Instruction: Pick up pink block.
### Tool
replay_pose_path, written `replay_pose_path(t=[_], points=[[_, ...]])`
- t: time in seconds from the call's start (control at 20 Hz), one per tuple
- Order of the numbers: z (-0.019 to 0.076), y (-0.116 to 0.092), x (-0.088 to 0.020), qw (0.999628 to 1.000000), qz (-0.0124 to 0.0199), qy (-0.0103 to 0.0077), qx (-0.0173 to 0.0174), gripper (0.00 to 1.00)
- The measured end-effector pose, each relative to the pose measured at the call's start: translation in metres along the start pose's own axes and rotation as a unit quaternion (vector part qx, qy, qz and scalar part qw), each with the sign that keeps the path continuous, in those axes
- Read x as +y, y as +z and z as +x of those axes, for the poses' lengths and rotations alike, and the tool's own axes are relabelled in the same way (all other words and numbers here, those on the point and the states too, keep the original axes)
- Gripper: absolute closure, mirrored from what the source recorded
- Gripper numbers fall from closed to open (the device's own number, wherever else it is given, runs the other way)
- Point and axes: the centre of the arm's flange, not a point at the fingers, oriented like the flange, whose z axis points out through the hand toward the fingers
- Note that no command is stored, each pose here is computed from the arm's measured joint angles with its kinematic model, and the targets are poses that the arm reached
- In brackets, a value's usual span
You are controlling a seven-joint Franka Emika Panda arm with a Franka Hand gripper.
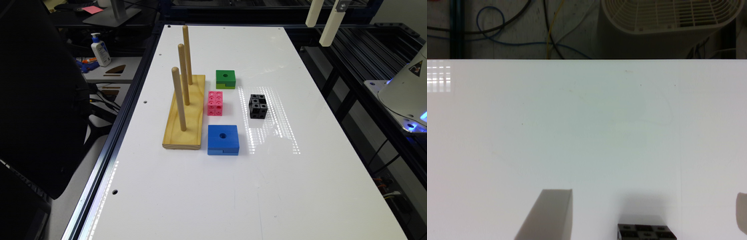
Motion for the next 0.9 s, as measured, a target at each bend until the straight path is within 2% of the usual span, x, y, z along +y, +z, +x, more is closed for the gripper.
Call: replay_pose_path(t=[0.4,0.6,0.75,0.9], points=[[0.0001,-0.0004,0.0002,1.000000,0.0004,0.0003,0.0004,0.00],[0.0007,-0.0016,-0.0005,0.999994,0.0024,0.0002,0.0024,0.00],[0.0015,-0.0028,-0.0013,0.999974,0.0050,0.0002,0.0051,0.00],[0.0027,-0.0036,-0.0027,0.999915,0.0092,0.0000,0.0092,0.00]])
